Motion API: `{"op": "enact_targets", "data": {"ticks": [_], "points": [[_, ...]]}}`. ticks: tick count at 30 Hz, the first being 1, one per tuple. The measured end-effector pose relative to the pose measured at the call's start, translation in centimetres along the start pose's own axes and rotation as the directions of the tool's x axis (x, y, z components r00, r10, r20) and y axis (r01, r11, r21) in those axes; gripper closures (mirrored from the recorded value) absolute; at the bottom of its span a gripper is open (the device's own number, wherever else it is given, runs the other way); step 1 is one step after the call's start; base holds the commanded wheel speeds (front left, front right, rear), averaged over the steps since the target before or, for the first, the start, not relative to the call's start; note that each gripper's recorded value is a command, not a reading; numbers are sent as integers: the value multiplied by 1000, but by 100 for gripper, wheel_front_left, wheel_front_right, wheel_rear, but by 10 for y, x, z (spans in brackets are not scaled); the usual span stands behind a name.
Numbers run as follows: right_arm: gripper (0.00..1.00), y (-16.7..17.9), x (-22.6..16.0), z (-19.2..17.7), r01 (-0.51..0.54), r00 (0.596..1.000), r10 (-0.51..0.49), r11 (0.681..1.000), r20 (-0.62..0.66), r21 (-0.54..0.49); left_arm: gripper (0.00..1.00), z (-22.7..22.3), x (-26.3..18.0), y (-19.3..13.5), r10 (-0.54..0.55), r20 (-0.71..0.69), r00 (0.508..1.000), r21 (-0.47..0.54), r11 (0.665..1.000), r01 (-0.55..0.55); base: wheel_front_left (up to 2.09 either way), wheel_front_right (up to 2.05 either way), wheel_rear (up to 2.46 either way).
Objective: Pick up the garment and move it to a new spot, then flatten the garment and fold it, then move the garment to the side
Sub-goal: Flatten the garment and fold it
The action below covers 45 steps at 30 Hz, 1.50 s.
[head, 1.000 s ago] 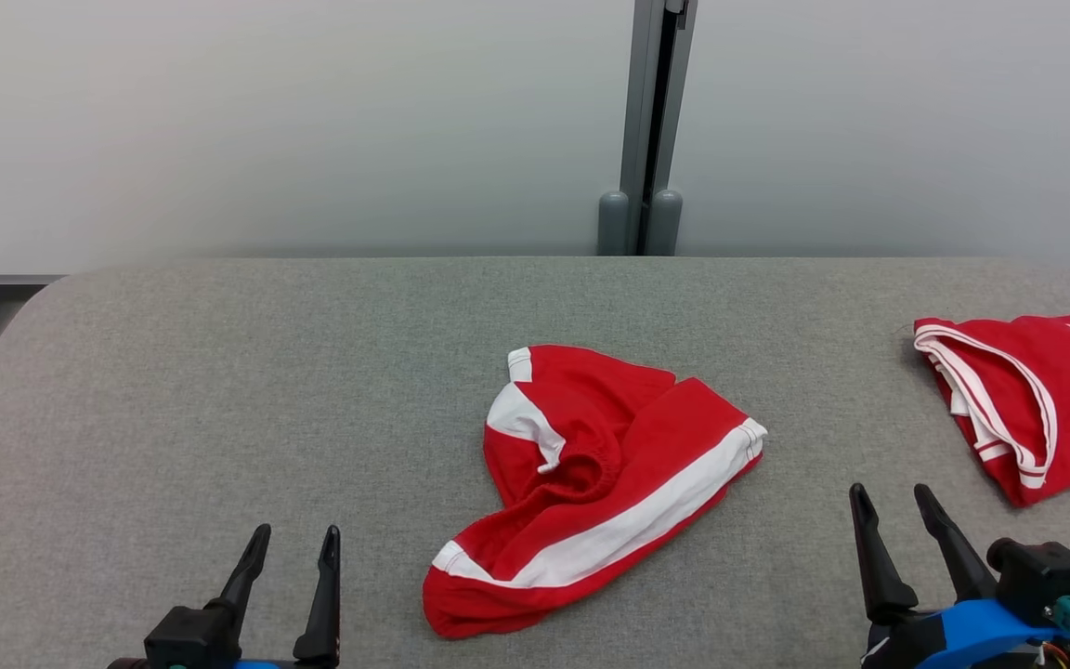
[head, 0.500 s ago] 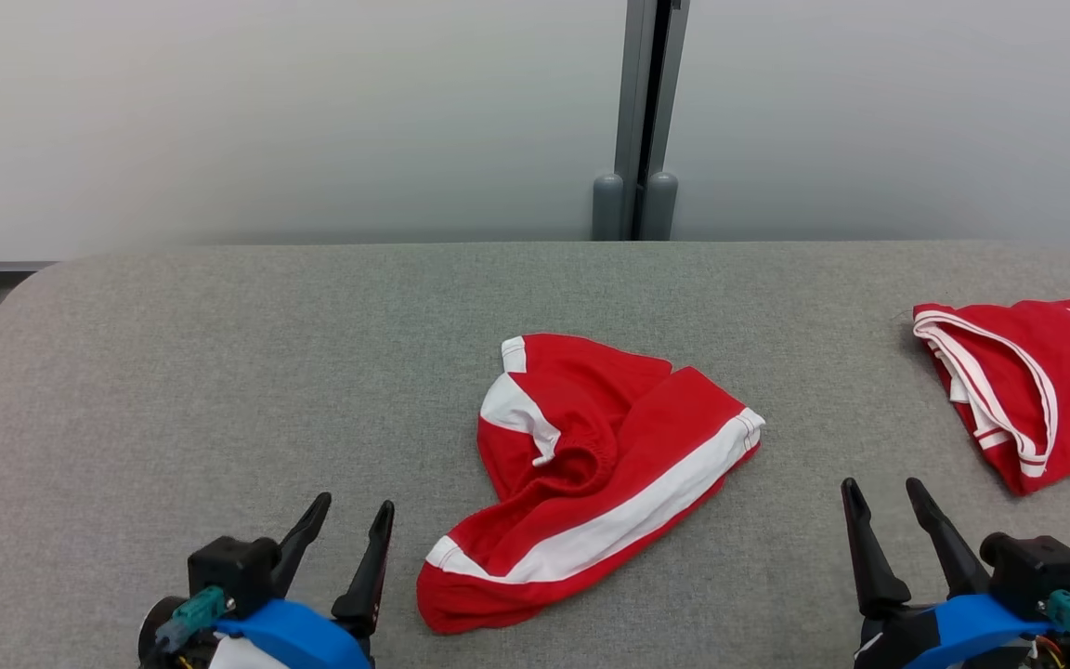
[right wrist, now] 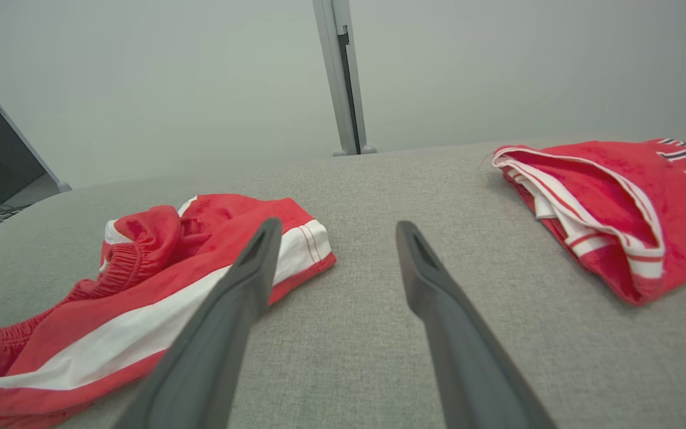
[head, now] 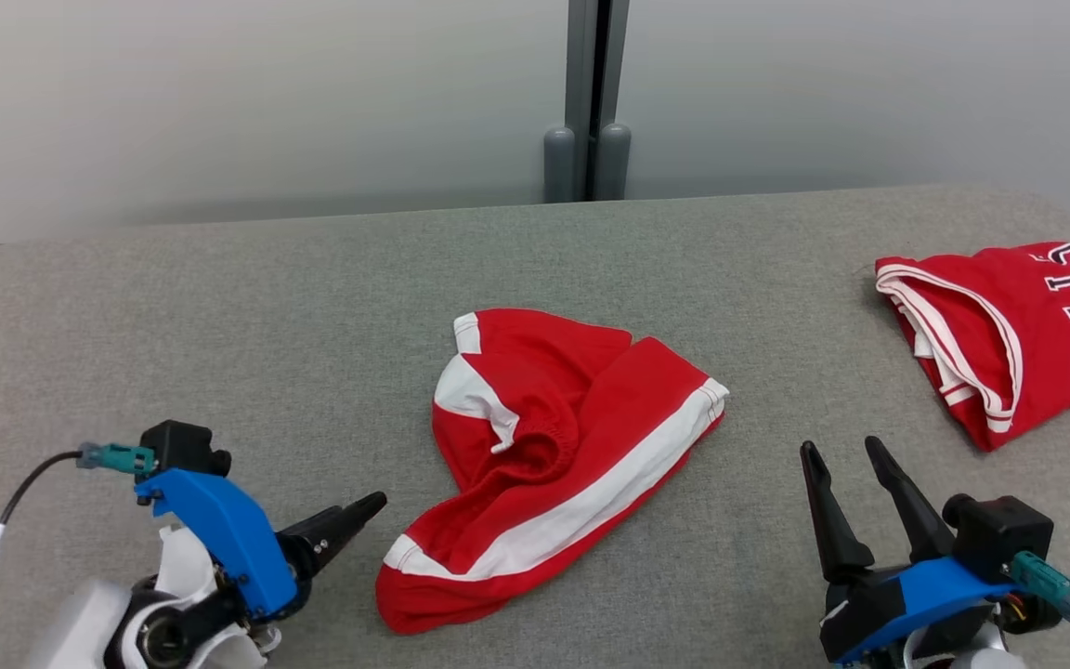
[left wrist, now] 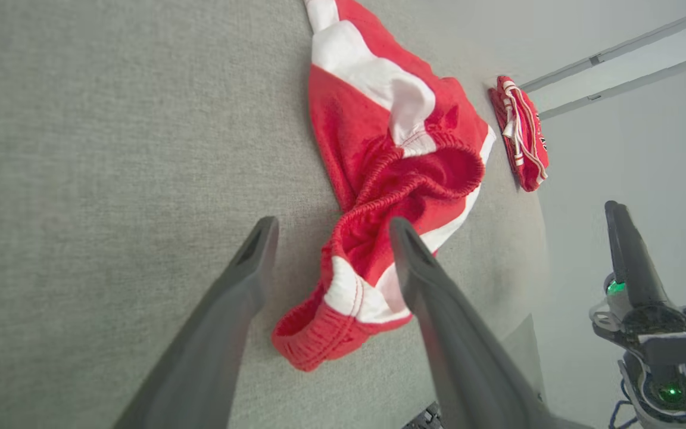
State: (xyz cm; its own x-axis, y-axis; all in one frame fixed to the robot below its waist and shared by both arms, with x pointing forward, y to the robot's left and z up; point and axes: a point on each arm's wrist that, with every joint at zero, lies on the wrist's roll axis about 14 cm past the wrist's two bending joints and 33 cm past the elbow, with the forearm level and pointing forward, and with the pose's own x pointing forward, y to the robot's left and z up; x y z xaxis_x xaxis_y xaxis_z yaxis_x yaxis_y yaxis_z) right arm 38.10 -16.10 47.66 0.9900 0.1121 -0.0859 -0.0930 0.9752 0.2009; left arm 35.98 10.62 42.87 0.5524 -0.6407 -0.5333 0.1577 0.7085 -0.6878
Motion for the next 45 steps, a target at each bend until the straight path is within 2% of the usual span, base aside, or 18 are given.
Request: {"op": "enact_targets", "data": {"ticks": [3, 6, 10, 14, 16, 19, 22, 25, 28, 33, 38, 39, 40, 41, 42, 43, 45], "points": [[0, 0, 2, 3, 0, 1000, 0, 1000, 10, -2, 0, 2, 1, 1, -13, -78, 997, -99, 995, 5, 0, 0, 0], [0, -2, 3, 3, 4, 1000, -4, 1000, 12, 4, 0, 12, 2, -4, -36, -97, 995, -176, 984, 19, 0, 0, 0], [0, -3, 3, -2, 10, 1000, -10, 1000, 3, 16, 0, 25, 5, -7, -62, -113, 992, -287, 958, 27, 0, 0, 0], [0, -11, 3, -6, 34, 999, -34, 999, 0, 31, 0, 22, 9, -8, -76, -190, 979, -369, 929, 0, 0, 0, 0], [0, -15, 4, -7, 43, 999, -43, 999, 1, 32, 0, 18, 11, -10, -80, -240, 967, -344, 939, -8, 0, 0, 0], [0, -23, 5, -7, 68, 998, -69, 997, 8, 44, 0, -4, 9, -10, -71, -355, 932, -226, 974, -12, 0, 0, 0], [0, -31, 5, -13, 93, 996, -93, 995, 0, 44, 0, -30, 3, -3, -44, -456, 889, -129, 992, -17, 0, 0, 0], [0, -36, 8, -17, 106, 994, -106, 993, -8, 45, 0, -37, -2, 2, -7, -487, 873, -12, 1000, 1, 0, 0, 0], [0, -38, 11, -21, 110, 994, -110, 993, -14, 46, 0, -40, -2, 3, -1, -479, 878, 25, 1000, 15, 0, 0, 0], [0, -31, 22, -25, 87, 996, -86, 995, -20, 52, 0, -33, 6, 1, -30, -425, 905, 20, 999, 42, 0, 0, 0], [0, -30, 26, -27, 81, 997, -79, 995, -26, 52, 0, -31, 13, 4, -31, -416, 909, 46, 997, 55, 0, 0, 0], [0, -30, 27, -27, 81, 997, -80, 995, -24, 51, 9, -35, 13, 6, -22, -431, 902, 54, 997, 50, 0, 0, 0], [0, -31, 27, -27, 82, 996, -81, 995, -22, 51, 44, -37, 13, 7, -18, -440, 898, 60, 997, 49, 0, 0, 0], [0, -32, 28, -26, 84, 996, -83, 995, -18, 49, 56, -37, 13, 8, -15, -443, 897, 64, 997, 49, 0, 0, 0], [0, -32, 28, -26, 85, 996, -84, 995, -19, 47, 89, -39, 12, 9, -14, -448, 894, 68, 996, 49, 0, 0, 0], [0, -33, 29, -26, 85, 996, -84, 996, -19, 41, 100, -41, 11, 10, -10, -457, 889, 80, 995, 52, 0, 0, 0], [0, -31, 33, -27, 77, 997, -77, 996, -22, 33, 100, -43, 10, 10, -7, -458, 889, 94, 994, 57, 0, 0, 0]]}}
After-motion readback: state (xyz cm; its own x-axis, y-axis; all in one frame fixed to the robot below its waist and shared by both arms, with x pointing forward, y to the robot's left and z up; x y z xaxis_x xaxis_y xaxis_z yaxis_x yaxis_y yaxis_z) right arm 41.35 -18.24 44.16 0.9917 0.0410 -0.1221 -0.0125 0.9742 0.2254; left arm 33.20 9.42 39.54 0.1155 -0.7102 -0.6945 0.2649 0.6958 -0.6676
